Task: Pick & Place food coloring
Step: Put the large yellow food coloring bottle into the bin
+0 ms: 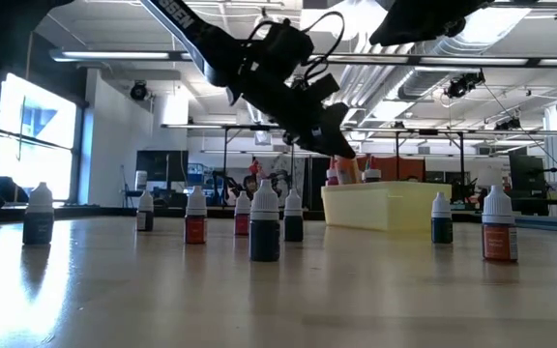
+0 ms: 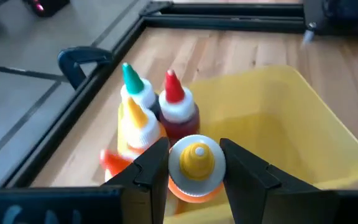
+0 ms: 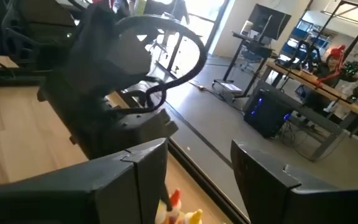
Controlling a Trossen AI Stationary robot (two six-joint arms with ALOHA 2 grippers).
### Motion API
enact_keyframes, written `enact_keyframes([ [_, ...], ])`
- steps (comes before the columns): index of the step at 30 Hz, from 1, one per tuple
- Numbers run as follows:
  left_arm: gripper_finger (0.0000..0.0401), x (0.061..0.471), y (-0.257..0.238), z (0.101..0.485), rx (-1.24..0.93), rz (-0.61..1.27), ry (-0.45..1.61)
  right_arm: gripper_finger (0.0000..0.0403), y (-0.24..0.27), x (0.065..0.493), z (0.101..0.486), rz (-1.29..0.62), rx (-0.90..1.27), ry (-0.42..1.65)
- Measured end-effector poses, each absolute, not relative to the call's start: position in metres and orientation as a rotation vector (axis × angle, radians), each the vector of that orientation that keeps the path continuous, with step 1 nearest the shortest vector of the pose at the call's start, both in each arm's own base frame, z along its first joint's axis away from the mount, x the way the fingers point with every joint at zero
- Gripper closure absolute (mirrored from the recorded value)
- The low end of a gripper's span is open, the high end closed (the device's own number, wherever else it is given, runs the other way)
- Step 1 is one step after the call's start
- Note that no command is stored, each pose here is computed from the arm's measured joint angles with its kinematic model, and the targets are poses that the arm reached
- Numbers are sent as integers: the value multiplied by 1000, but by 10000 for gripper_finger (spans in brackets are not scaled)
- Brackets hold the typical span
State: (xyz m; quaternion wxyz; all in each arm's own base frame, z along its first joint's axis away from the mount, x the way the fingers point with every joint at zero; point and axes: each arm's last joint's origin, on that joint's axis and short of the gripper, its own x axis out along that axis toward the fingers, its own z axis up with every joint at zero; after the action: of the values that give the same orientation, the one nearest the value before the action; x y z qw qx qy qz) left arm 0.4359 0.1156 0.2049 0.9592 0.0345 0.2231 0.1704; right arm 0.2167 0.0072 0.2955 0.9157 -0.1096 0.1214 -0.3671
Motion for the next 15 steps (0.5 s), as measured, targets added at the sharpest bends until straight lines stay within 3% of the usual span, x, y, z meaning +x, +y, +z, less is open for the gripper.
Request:
enact_keyframes([
  [9,278,436,118,198,95,341,486,231,7,216,295,-754,-231,259],
  [15,242,436,118,199,101,345,485,231,7,216,295,-752,-230,257],
])
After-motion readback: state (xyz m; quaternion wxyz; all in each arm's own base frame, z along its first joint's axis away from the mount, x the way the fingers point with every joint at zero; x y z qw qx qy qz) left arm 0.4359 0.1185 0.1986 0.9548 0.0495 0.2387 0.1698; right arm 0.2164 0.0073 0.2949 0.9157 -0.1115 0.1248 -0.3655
